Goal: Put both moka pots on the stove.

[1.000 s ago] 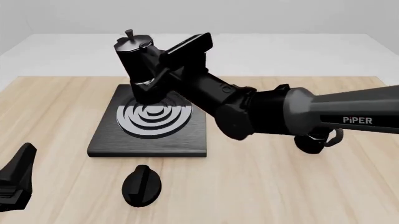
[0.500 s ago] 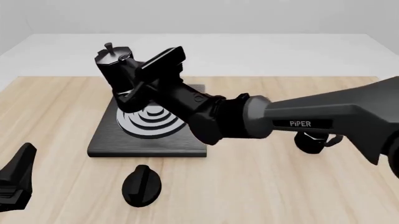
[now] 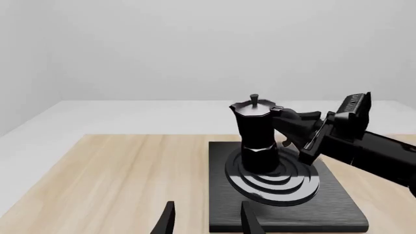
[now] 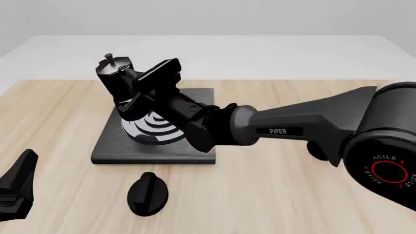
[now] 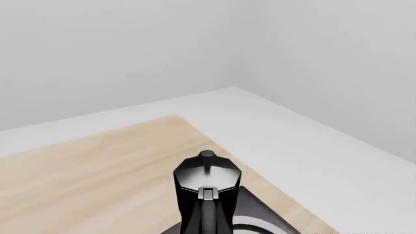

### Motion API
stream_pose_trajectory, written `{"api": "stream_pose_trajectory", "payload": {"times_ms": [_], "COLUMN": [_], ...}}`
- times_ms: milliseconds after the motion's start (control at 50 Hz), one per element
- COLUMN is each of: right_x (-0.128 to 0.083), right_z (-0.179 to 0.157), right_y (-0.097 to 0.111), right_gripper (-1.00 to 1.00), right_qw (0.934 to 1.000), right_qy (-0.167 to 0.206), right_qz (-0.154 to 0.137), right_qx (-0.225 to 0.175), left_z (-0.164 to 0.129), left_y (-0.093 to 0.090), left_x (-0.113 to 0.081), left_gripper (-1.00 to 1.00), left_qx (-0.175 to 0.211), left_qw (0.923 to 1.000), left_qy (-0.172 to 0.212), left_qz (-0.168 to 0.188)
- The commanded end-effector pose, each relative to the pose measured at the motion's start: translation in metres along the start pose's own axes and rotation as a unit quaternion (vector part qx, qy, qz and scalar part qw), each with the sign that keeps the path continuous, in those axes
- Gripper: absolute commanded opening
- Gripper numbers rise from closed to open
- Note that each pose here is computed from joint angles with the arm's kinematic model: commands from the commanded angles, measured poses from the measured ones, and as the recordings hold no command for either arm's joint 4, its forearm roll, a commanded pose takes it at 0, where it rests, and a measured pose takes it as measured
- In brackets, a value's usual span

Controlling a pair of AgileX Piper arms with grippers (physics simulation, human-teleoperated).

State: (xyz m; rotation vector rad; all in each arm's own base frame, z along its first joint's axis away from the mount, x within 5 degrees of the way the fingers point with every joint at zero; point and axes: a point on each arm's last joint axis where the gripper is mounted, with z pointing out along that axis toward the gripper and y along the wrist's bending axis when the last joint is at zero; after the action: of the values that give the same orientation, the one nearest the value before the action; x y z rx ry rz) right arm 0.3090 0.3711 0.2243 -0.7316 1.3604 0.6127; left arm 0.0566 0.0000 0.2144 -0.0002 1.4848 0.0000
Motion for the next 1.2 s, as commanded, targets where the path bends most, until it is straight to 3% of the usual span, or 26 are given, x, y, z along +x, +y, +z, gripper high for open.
{"api": "stream_pose_trajectory", "payload": {"times_ms": [20,460,1200], "right_x": [-0.007,0.006,0.055], "right_z": [0.011,0.020,0.028], "right_y": [-0.008,-0.025,-0.041], "right_gripper": [-1.00,-1.00,-1.00], "right_qw": [0.9997,0.9995,0.9984], "right_qy": [-0.024,-0.017,0.014], "right_qz": [0.003,0.003,0.033], "right_qx": [0.010,0.027,0.044], "left_z": [0.000,0.000,0.000], "left_y": [0.000,0.000,0.000], "left_x": [0.000,0.000,0.000], "left_gripper": [1.00,1.00,1.00], "left_qx": [0.000,0.000,0.000], "left_qw": [1.0000,1.0000,1.0000], "left_qy": [0.000,0.000,0.000], "left_qz": [0.000,0.000,0.000]}}
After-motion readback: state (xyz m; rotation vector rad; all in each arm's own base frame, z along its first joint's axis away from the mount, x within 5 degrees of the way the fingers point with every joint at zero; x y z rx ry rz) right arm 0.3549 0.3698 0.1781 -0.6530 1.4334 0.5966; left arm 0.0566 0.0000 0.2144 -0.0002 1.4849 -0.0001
